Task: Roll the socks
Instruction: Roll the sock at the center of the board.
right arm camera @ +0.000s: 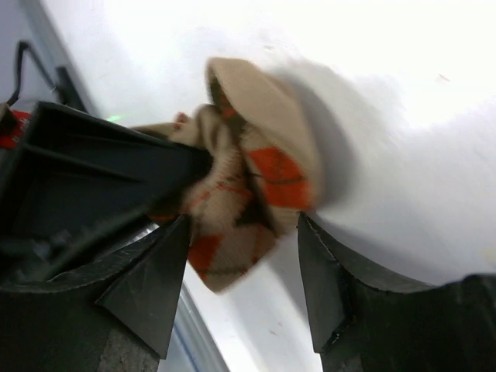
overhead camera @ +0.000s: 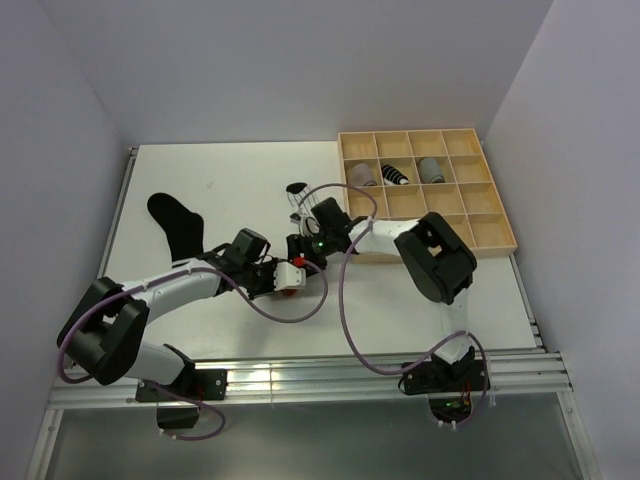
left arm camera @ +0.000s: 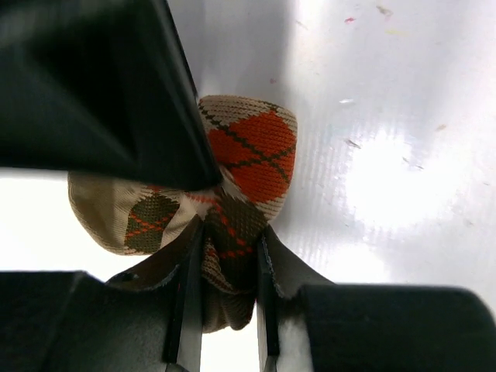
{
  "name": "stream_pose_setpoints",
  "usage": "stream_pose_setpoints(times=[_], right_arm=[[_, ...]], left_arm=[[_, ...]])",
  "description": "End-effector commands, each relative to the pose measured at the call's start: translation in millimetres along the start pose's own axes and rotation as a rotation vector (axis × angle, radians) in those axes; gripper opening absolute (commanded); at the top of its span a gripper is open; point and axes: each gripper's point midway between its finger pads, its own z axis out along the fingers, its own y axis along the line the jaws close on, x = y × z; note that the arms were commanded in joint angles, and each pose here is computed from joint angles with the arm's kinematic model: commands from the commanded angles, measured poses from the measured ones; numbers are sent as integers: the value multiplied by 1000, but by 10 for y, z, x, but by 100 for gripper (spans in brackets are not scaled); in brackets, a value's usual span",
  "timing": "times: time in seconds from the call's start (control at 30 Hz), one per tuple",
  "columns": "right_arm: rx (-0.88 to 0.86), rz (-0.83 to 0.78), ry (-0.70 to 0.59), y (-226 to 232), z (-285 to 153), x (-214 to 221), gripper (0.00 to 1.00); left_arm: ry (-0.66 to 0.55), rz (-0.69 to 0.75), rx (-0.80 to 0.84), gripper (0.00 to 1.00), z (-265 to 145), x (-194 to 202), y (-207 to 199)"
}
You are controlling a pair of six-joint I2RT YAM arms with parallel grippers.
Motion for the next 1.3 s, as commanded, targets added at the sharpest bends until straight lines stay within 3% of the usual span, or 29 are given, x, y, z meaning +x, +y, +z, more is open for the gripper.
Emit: stream_pose_setpoints(times=[0.0, 0.4, 0.57, 0.8, 1.0, 1.27], right_arm=[[177, 0, -158, -271, -196, -216, 64], [281, -8, -432, -191, -769, -284, 64], [311, -114, -562, -27, -1057, -307, 64], [341, -269, -645, 92, -1174, -68, 62], [406, -591, -564, 631, -765, 101, 65], [448, -793, -412, 999, -207, 215, 69]], left_arm=[[39, -113, 184, 4, -70, 224, -406], [62, -275, 452, 1, -224, 304, -558], [84, -333, 579, 0, -256, 314, -601], [136, -442, 732, 0, -243, 349, -577], [169, -530, 862, 0, -291, 352, -564], [222, -594, 918, 0, -276, 493, -584]])
